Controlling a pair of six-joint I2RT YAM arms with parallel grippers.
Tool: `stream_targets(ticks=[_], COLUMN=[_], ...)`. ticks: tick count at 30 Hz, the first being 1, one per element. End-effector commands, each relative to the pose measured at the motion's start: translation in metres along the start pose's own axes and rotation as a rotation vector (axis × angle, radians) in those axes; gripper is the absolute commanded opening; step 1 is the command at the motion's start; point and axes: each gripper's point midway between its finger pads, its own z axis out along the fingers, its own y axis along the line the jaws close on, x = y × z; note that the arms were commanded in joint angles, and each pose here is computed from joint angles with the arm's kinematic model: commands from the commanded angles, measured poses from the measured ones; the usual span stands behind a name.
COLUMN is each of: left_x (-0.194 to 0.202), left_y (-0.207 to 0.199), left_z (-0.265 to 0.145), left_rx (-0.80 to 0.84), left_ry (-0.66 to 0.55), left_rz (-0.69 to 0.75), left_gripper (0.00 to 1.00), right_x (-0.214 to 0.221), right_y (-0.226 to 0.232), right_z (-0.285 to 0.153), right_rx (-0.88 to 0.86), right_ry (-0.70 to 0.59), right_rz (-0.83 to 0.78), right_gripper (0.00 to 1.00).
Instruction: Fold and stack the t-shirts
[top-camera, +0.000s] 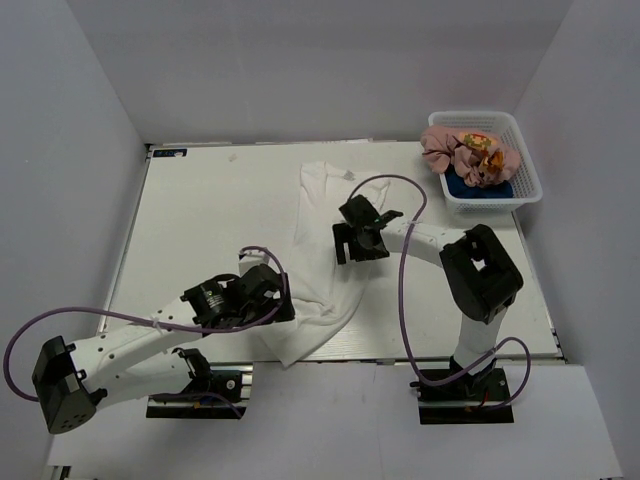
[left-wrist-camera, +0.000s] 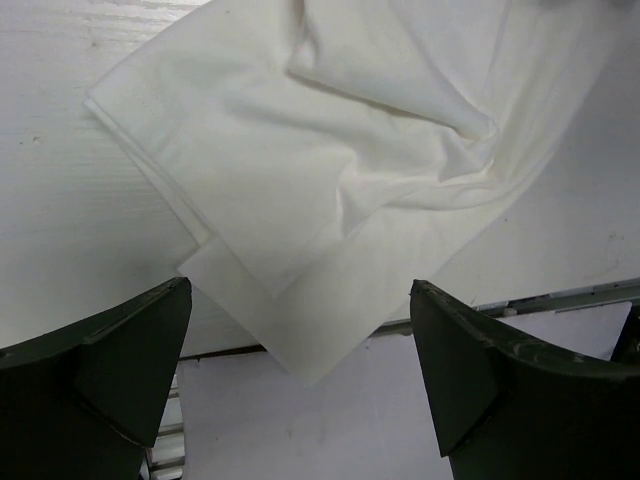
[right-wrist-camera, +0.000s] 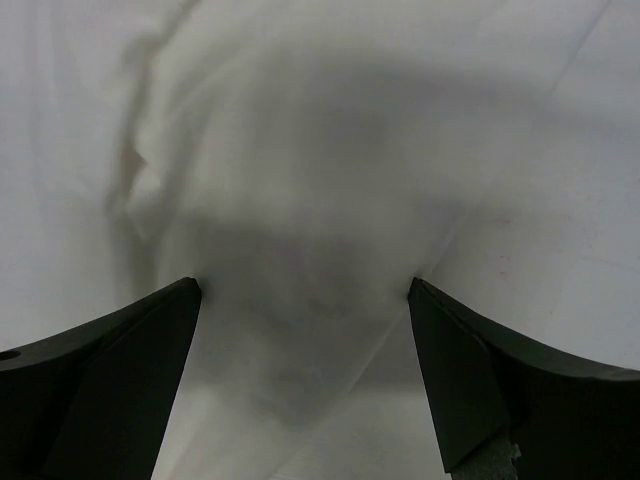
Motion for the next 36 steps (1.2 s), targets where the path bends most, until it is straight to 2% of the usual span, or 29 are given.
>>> stream_targets(ticks=[1, 4, 5, 6, 10, 11, 13, 14, 17, 18, 19, 24, 25, 28, 29, 31, 32, 33, 34, 36], left_x=[-0.009, -0.007, -0.007, -0.01, -0.004, -0.008, -0.006, -0.008, -0.011, -0.012, -0.012, -0.008, -0.006, -0.005, 0.001, -0.007, -0.01, -0.014, -0.016, -0.023], left_y=[0.004, 0.006, 0.009, 0.008, 0.027, 0.021, 0.023, 0.02, 0.016, 0.013, 0.013, 0.015, 0.017, 0.027, 0.032, 0.043, 0.045, 0.05, 0.052, 0.056], left_z=[0.003, 0.008, 0.01, 0.011, 0.025, 0.025, 0.028, 0.026, 0.027, 0.026, 0.026, 0.03, 0.032, 0.042, 0.048, 0.053, 0.053, 0.054, 0.054, 0.051], left_rx=[-0.034, -0.059, -0.076, -0.072, -0.19, -0.186, -0.209, -0.202, -0.177, -0.157, -0.157, -0.12, -0.122, -0.163, -0.183, -0.234, -0.245, -0.261, -0.266, -0.265], left_ry=[-0.05, -0.046, -0.047, -0.055, -0.04, -0.044, -0.029, -0.034, -0.049, -0.051, -0.051, -0.062, -0.06, -0.062, -0.049, -0.071, -0.084, -0.097, -0.101, -0.135], left_rz=[-0.033, -0.034, -0.03, -0.041, -0.065, -0.078, -0.069, -0.072, -0.082, -0.08, -0.08, -0.081, -0.08, -0.09, -0.083, -0.103, -0.129, -0.146, -0.166, -0.188], left_gripper=[1.0, 1.0, 1.0, 1.0, 1.0, 1.0, 1.0, 1.0, 1.0, 1.0, 1.0, 1.0, 1.0, 1.0, 1.0, 1.0, 1.0, 1.0, 1.0, 1.0], right_x=[-0.013, -0.02, -0.008, -0.019, -0.029, -0.05, -0.058, -0.087, -0.14, -0.136, -0.155, -0.169, -0.177, -0.162, -0.14, -0.125, -0.104, -0.104, -0.069, -0.045], right_y=[0.003, 0.007, 0.003, -0.002, -0.023, -0.022, -0.043, -0.04, -0.06, -0.065, -0.069, -0.054, -0.054, -0.048, -0.043, -0.031, -0.032, -0.024, -0.029, -0.009], right_z=[0.0, 0.013, 0.029, 0.032, 0.062, 0.066, 0.078, 0.084, 0.076, 0.086, 0.08, 0.065, 0.051, 0.018, 0.021, -0.004, -0.018, -0.041, -0.042, -0.057], right_rx=[-0.006, -0.029, -0.003, 0.021, 0.066, 0.055, 0.071, 0.055, 0.055, 0.063, 0.055, -0.06, -0.069, -0.097, -0.118, -0.17, -0.169, -0.151, -0.131, -0.145], right_ry=[-0.084, -0.085, -0.039, -0.057, -0.024, -0.052, -0.025, -0.067, -0.14, -0.111, -0.144, -0.187, -0.21, -0.193, -0.161, -0.203, -0.196, -0.253, -0.207, -0.203], right_rz=[0.081, 0.077, 0.07, 0.081, 0.115, 0.126, 0.134, 0.134, 0.142, 0.131, 0.114, 0.028, 0.033, 0.02, 0.016, 0.016, 0.029, 0.01, -0.002, -0.054], right_gripper=[0.9, 0.9, 0.9, 0.9, 0.9, 0.9, 0.9, 0.9, 0.9, 0.9, 0.9, 0.9, 0.9, 0.9, 0.9, 0.9, 0.9, 0.9, 0.9, 0.9])
